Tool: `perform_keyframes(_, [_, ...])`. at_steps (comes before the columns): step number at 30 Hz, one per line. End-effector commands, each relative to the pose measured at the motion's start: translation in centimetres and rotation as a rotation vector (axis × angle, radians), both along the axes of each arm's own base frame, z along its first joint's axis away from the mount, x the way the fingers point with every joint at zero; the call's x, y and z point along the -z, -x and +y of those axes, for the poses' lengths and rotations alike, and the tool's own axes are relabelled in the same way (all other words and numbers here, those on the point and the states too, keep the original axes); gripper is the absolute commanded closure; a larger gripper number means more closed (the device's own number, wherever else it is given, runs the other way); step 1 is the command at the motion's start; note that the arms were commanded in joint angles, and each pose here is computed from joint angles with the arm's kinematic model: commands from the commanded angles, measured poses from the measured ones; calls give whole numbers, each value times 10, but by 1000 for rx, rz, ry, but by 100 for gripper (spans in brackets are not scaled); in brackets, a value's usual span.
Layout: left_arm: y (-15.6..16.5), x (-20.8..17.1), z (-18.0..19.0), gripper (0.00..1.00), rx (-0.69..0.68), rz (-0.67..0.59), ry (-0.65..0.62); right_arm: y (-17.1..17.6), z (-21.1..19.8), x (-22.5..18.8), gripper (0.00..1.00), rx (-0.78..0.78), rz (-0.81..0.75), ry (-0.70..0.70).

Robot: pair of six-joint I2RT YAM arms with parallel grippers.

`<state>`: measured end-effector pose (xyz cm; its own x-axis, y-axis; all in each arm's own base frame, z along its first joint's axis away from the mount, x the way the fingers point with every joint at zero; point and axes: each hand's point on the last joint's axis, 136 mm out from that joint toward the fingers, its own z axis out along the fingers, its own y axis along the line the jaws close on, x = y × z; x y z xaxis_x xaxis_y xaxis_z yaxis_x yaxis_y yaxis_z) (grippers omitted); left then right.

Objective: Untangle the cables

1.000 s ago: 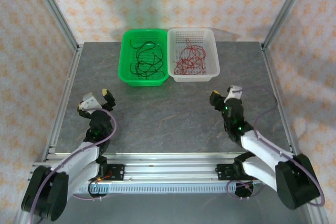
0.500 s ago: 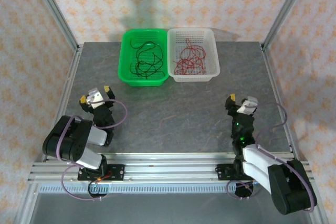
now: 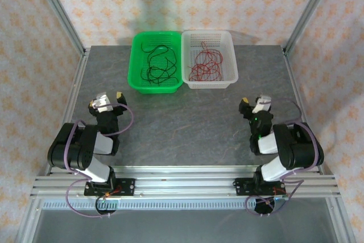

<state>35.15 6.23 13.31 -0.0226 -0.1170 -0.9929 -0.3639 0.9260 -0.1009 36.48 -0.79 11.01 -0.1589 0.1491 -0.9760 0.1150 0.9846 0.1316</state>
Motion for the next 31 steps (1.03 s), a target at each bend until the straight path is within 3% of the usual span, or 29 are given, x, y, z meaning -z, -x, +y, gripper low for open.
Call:
perform_keyframes(1, [-6, -5, -2, 0, 19, -17, 19, -14, -10, -11, 0, 21, -8, -32])
perform_keyframes(9, [-9, -4, -7, 0, 49, -7, 9, -11, -9, -14, 0, 25, -29, -27])
perform_keyframes(14, [-20, 0, -23, 0, 152, 33, -19, -11, -9, -14, 0, 24, -30, -27])
perform_keyframes(27, [-21, 0, -24, 0, 154, 34, -17, -11, -8, -14, 0, 20, -32, -28])
perform_keyframes(31, [-20, 0, -23, 0, 152, 31, -17, 0, 13, -53, 0, -40, -74, 38])
